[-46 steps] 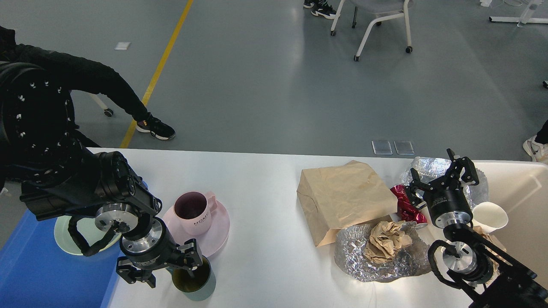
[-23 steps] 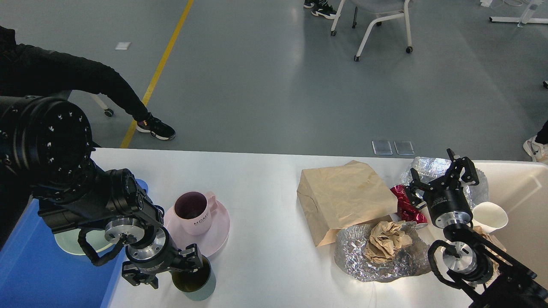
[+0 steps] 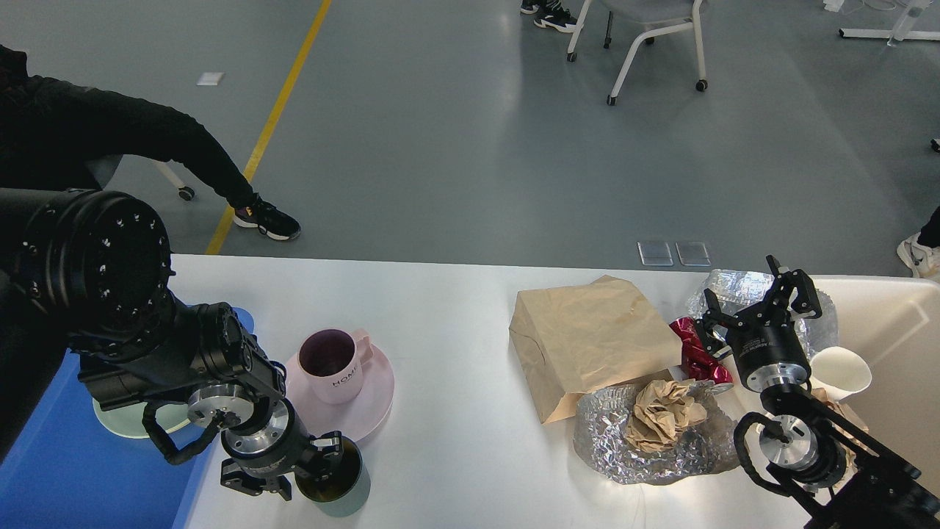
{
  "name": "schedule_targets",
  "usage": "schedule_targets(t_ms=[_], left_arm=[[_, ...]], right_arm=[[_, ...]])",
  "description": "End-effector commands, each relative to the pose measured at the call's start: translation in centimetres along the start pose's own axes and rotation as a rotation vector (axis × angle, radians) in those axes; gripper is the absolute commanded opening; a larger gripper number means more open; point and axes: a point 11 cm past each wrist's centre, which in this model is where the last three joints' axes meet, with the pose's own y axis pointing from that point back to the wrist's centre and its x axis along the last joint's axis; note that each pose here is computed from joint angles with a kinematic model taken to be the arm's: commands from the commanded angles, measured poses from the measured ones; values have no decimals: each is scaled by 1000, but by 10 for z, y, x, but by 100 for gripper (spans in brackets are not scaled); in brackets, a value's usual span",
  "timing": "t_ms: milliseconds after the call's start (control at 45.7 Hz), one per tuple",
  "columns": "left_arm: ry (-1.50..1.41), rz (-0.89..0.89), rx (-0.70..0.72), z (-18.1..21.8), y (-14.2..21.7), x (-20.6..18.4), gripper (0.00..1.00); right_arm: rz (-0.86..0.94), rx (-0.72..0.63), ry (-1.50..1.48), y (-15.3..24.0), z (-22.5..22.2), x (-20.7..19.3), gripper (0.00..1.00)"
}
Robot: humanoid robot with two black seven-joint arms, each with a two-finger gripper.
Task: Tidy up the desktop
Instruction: 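Close the left gripper around the dark green cup, then carry the green cup to the tray corner nearest the robot, release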
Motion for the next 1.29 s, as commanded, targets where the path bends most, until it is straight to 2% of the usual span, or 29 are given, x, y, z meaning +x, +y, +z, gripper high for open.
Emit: schedule_targets(t_ms=[0,175,307,547,657,941,1095,1270], left_arm=[[4,-2,1,-2,-3,-1,17],[5,39,-6,0,-3,3,11],[2,29,-5,2,-2,1,0],[4,-37,-4,1,3,-4,0],[4,-36,-9,2,17,0,0],[-20,-113,-38,12,87,-6,0],[-32,-129,-101,18,149,-7,0],[-72,-49,-116,15,222,2,0]], right_arm=[[0,1,-1,0,0,0,100],[0,-1,1,0,0,0,100],[0,1,1,0,0,0,100],[0,1,-1,0,0,0,100],[0,1,-1,0,0,0,100],[0,-1,-1,0,0,0,100],[0,-1,1,0,0,0,100],[0,1,1,0,0,0,100]])
